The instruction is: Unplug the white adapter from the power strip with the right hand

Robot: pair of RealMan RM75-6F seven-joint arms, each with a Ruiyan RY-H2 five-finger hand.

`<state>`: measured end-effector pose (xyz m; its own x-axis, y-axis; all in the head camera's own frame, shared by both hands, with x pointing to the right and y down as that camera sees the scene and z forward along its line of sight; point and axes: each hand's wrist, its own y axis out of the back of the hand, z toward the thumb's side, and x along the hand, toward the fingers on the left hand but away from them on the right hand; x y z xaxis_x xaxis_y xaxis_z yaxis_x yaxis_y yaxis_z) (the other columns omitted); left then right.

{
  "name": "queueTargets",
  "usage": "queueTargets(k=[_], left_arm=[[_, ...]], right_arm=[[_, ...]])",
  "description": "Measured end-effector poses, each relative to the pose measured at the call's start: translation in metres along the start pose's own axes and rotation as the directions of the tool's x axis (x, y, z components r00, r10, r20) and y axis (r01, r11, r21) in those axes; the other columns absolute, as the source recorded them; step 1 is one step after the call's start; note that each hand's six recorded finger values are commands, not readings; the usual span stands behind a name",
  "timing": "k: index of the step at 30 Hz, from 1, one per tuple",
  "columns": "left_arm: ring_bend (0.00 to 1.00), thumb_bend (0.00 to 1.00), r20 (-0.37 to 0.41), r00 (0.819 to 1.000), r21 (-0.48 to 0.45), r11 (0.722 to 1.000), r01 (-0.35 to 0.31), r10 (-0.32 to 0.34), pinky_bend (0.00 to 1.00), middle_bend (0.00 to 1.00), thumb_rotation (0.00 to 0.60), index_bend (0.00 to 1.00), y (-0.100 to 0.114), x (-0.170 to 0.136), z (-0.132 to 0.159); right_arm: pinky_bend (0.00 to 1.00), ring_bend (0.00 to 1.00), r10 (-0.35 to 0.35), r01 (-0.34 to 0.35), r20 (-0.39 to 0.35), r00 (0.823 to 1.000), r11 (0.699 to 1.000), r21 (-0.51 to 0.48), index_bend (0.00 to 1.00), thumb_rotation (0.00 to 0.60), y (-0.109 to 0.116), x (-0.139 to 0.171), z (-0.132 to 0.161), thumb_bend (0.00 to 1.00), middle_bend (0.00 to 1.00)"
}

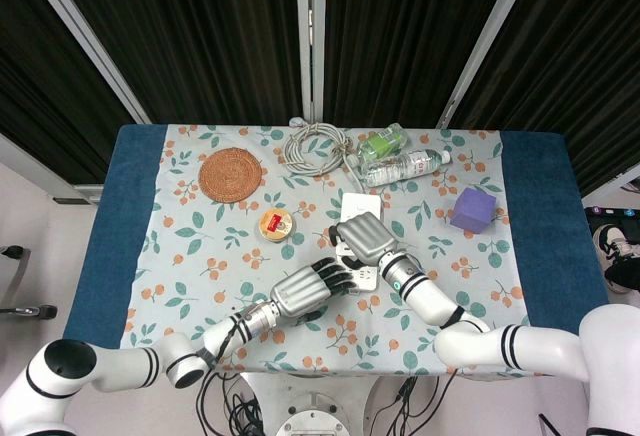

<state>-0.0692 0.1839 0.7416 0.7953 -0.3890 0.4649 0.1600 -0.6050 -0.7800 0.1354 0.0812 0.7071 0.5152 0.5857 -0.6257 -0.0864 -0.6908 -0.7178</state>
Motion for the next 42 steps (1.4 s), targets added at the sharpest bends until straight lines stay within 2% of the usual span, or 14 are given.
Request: queueTargets(k=[10,17,21,25,27,30,32,34,35,38,42], left_arm=[[0.11,0.26,0.002,1.0,0.004,1.0,-0.014,0.014,0.12,0.17,0.6,0.13,0.003,-0.001,-0.001],[0.11,0.26,-0.009,0.997,0.001,0.997,-0.081,0.081,0.11,0.16,0.6,0.13,0.021,-0.013,-0.004],[0.1,0.26,-0.037,0.99,0.012,0.991,-0.136,0.136,0.11,0.16,0.6,0.13,0.038,-0.03,-0.013],[0.1,0.25,-0.082,0.979,0.031,0.982,-0.186,0.188,0.11,0.16,0.6,0.13,0.055,-0.051,-0.026],[0.1,0.25,-0.116,0.97,0.041,0.976,-0.213,0.216,0.11,0.16,0.6,0.13,0.063,-0.064,-0.035],[0.11,0.25,-0.175,0.953,0.049,0.969,-0.243,0.248,0.1,0.17,0.6,0.13,0.071,-0.084,-0.05],[0.1,0.24,-0.214,0.941,0.051,0.965,-0.257,0.262,0.1,0.16,0.6,0.13,0.074,-0.096,-0.059],[0.11,0.24,-0.255,0.927,0.051,0.961,-0.272,0.276,0.1,0.16,0.6,0.13,0.077,-0.11,-0.069],[0.1,0.24,-0.272,0.92,0.051,0.959,-0.279,0.282,0.1,0.16,0.6,0.13,0.079,-0.115,-0.073],[0.11,0.24,-0.325,0.895,0.054,0.951,-0.305,0.305,0.1,0.16,0.6,0.13,0.083,-0.133,-0.086],[0.1,0.24,-0.414,0.849,0.053,0.94,-0.337,0.327,0.1,0.16,0.6,0.13,0.087,-0.163,-0.108]], right_arm=[[0.6,0.59,-0.047,0.048,0.05,0.998,0.999,-0.025,0.89,0.6,0.015,0.026,-0.024,0.63,0.79],[0.57,0.58,-0.083,0.092,0.129,0.988,0.994,-0.064,0.85,0.6,0.033,0.064,-0.064,0.63,0.75],[0.55,0.55,-0.061,0.08,0.21,0.976,0.993,-0.083,0.79,0.6,0.034,0.091,-0.099,0.63,0.72],[0.47,0.45,0.009,0.022,0.256,0.967,0.993,-0.117,0.65,0.6,0.02,0.102,-0.117,0.63,0.62],[0.43,0.4,0.05,-0.015,0.268,0.962,0.991,-0.131,0.57,0.6,0.01,0.103,-0.123,0.62,0.56],[0.37,0.31,0.089,-0.05,0.275,0.957,0.988,-0.144,0.38,0.6,-0.002,0.097,-0.127,0.6,0.46],[0.29,0.23,0.104,-0.065,0.269,0.957,0.986,-0.15,0.18,0.6,-0.01,0.091,-0.126,0.54,0.36],[0.23,0.13,0.113,-0.074,0.261,0.959,0.985,-0.153,0.03,0.6,-0.014,0.086,-0.122,0.44,0.25],[0.2,0.08,0.114,-0.076,0.255,0.96,0.985,-0.154,0.01,0.6,-0.015,0.083,-0.12,0.38,0.2],[0.13,0.0,0.1,-0.061,0.251,0.963,0.986,-0.157,0.0,0.6,-0.012,0.083,-0.119,0.32,0.1],[0.12,0.0,0.049,-0.01,0.254,0.966,0.988,-0.152,0.0,0.6,-0.002,0.091,-0.12,0.32,0.08]])
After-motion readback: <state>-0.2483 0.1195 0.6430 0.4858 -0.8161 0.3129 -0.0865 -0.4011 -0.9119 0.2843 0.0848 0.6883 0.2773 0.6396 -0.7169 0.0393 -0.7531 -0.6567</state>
